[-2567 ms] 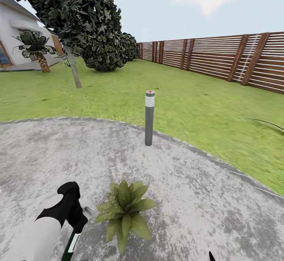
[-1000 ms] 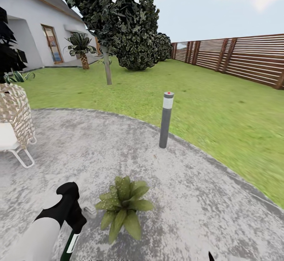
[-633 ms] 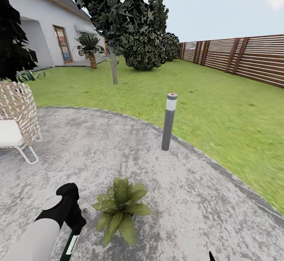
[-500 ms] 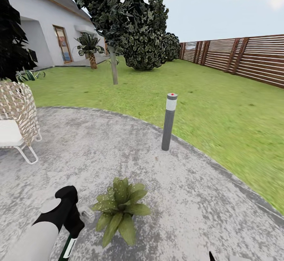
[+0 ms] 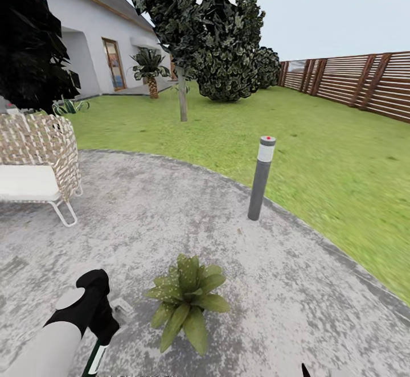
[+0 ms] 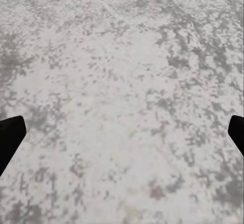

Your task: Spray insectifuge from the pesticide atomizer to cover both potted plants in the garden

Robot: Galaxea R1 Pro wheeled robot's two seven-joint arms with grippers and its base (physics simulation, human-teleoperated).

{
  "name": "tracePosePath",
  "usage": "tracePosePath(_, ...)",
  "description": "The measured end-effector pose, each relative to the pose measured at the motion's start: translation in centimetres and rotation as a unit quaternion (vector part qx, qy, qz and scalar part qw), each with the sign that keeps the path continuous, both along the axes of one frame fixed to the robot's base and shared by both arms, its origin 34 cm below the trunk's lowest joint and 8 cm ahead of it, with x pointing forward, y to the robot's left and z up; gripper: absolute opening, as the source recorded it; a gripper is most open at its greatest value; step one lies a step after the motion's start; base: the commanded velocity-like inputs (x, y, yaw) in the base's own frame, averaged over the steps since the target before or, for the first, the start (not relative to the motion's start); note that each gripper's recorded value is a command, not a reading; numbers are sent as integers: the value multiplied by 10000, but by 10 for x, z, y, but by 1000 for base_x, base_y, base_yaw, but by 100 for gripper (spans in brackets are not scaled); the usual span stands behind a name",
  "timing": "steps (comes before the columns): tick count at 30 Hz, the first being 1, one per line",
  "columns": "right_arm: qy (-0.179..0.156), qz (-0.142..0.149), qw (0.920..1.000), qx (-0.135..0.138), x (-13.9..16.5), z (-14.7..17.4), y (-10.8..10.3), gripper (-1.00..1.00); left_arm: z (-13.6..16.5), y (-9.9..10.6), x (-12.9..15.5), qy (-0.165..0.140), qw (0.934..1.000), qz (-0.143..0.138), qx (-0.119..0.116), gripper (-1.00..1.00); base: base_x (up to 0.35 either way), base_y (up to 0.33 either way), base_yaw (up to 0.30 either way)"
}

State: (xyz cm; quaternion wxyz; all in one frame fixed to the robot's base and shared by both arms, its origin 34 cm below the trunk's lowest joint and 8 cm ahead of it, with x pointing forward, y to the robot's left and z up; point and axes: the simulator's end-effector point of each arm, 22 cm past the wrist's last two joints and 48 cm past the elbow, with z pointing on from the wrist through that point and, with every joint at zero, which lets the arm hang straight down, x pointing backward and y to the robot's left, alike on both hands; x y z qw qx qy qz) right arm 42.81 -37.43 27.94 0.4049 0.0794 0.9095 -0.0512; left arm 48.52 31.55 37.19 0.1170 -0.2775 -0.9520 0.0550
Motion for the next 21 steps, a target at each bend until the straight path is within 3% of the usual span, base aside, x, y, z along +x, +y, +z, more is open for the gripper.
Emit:
tracePosePath(12, -9, -6, 10000, 3, 0, 0, 1, 100, 1, 1, 2, -34, 10000, 14, 3, -100, -54, -200, 38)
tracePosePath(21, -17, -1, 10000, 1, 1, 1, 1, 100, 1, 0, 2, -37, 10000, 19, -5, -100, -5, -4, 258)
